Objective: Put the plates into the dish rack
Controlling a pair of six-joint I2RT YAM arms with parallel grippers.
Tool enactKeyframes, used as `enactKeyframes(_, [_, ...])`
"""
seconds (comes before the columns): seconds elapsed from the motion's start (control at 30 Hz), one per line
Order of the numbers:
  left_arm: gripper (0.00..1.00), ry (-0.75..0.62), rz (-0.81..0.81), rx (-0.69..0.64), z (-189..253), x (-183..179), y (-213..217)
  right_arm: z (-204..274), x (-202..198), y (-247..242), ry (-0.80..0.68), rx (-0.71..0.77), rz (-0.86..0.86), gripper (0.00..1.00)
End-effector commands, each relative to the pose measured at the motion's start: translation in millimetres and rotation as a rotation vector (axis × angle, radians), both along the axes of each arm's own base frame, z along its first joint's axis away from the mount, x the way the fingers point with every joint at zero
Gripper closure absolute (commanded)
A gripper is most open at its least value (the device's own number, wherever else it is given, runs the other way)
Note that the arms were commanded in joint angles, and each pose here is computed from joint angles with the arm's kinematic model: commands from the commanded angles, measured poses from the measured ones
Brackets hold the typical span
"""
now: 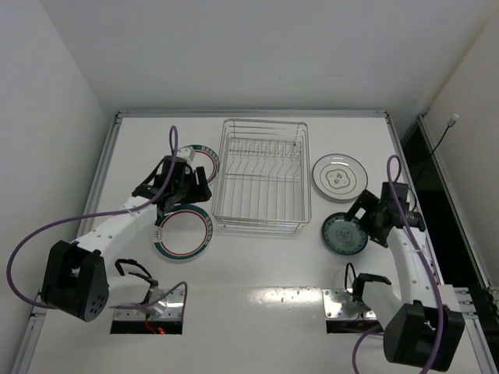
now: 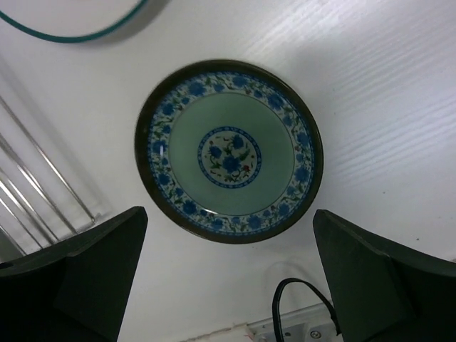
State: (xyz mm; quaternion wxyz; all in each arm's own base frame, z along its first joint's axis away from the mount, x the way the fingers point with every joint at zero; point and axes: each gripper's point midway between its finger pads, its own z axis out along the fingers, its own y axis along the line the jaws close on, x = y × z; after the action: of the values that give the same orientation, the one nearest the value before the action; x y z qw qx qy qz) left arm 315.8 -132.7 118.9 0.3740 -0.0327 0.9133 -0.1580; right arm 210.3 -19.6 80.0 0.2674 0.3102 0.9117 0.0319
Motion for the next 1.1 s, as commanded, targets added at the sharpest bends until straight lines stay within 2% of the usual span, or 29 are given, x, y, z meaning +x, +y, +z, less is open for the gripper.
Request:
enactKeyframes(0.0, [0.43, -0.054, -0.027, -0.020, 16.8, 11.2, -8.9, -15.7, -1.8, 6.0, -0.003, 0.104, 0.013, 0.00])
enactKeyframes(0.07, [0.43, -0.054, -0.027, -0.020, 16.8, 11.2, -8.9, -17.2, -3.3, 5.9, -0.004, 0.147, -0.024, 0.00])
enactKeyframes(0.1, [0.43, -0.054, -0.027, -0.020, 16.8, 11.2, -8.9, -28.6, -11.9, 3.6, 0.026, 0.191, -0.080, 0.00])
enactKeyframes(0.17, [0.43, -0.062, -0.027, -0.023, 20.7, 13.2, -9.6, -33.5, -14.6, 16.4, 0.019, 0.297, -0.089, 0.00])
enactKeyframes(0.23, [0.43, -0.062, -0.027, -0.023, 20.7, 13.2, -9.6, -40.0, -18.6, 22.2, 0.011, 0.351, -0.122, 0.03])
enactKeyframes(0.33, [0.43, -0.062, -0.027, -0.023, 20.7, 13.2, -9.6, -42.0, -21.7, 23.4, -0.017, 0.365, -0.166, 0.03])
enactKeyframes(0.53, [0.43, -0.051, -0.035, -0.027, 17.8, 12.6, -11.4, -76.0, -39.3, 38.1, 0.038, 0.446, -0.235, 0.08])
enactKeyframes(0.87, [0.43, -0.051, -0.035, -0.027, 17.8, 12.6, -11.4, -76.9, -32.0, 36.4, 0.018, 0.457, -0.284, 0.17])
enactKeyframes(1.0, [0.43, -0.043, -0.035, -0.024, 14.6, 12.8, -11.4, -75.7, -29.6, 34.2, 0.020, 0.460, -0.315, 0.40])
enactKeyframes(1.03, [0.43, -0.043, -0.035, -0.024, 14.6, 12.8, -11.4, -74.7, -28.3, 32.2, 0.011, 0.456, -0.335, 0.58])
enactKeyframes(1.07, [0.43, -0.043, -0.035, -0.024, 14.6, 12.8, -11.4, -74.5, -28.0, 32.3, 0.011, 0.461, -0.343, 0.66])
